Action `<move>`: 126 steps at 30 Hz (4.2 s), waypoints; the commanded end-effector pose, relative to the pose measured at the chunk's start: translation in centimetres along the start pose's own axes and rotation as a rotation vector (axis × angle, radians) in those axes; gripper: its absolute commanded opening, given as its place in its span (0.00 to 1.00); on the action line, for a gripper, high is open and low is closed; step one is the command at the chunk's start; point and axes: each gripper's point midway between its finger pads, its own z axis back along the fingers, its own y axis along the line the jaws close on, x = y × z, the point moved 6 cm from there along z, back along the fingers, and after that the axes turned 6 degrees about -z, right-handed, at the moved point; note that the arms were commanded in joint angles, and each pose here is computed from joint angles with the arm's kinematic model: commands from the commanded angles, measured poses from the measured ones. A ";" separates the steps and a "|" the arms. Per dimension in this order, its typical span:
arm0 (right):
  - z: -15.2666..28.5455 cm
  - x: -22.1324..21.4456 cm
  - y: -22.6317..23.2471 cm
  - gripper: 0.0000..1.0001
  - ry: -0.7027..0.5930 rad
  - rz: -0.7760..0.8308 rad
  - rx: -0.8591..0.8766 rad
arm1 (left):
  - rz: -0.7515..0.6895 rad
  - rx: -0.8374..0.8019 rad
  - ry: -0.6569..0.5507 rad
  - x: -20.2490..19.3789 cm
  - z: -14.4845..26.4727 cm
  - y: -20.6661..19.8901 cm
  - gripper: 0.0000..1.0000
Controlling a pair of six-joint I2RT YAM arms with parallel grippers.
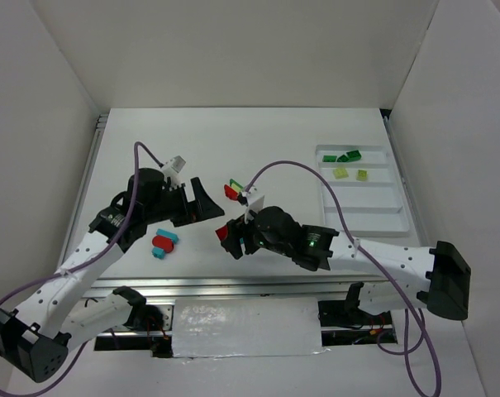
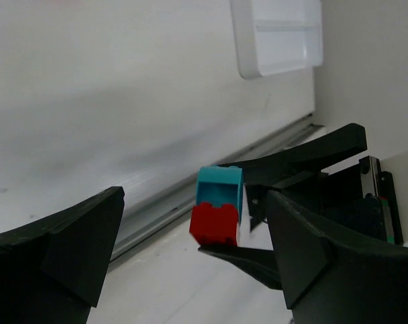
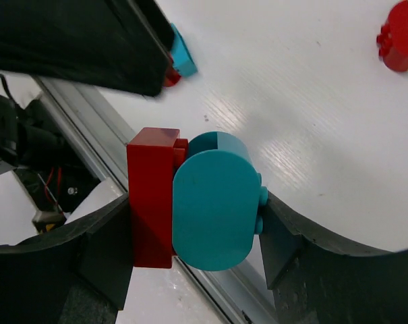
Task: Sort the legos into containers by color
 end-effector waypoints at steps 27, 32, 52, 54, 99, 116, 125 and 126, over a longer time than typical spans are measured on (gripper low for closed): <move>2.7 4.1 3.9 0.99 -0.180 0.022 0.193 | -0.072 -0.446 0.105 -1.8 -0.7 -5.8 0.00; 4.9 2.3 2.5 1.00 -0.064 0.065 0.320 | -0.199 -0.375 0.002 -0.1 0.5 -5.8 0.00; 13.6 7.7 3.9 0.91 -0.086 -0.143 0.724 | -0.625 -0.993 -0.004 -3.7 7.4 -9.7 0.00; 12.8 8.2 4.2 0.86 -0.089 -0.156 0.738 | -0.627 -0.992 0.001 -3.7 7.4 -9.8 0.00; 12.5 7.2 -31.9 0.00 -0.406 -0.926 -1.203 | -0.591 -0.324 -0.099 -1.4 4.9 -4.5 0.00; 9.9 7.2 -40.0 0.19 -0.303 -1.052 -1.206 | -0.613 -0.395 -0.079 -2.1 5.2 -4.9 0.00; 11.5 9.4 -38.3 0.87 -0.393 -1.015 -1.154 | -0.564 -0.334 -0.028 -1.6 2.9 -4.4 0.00; 11.7 9.7 -38.2 0.87 -0.394 -1.008 -1.156 | -0.563 -0.340 -0.026 -1.3 2.8 -4.7 0.00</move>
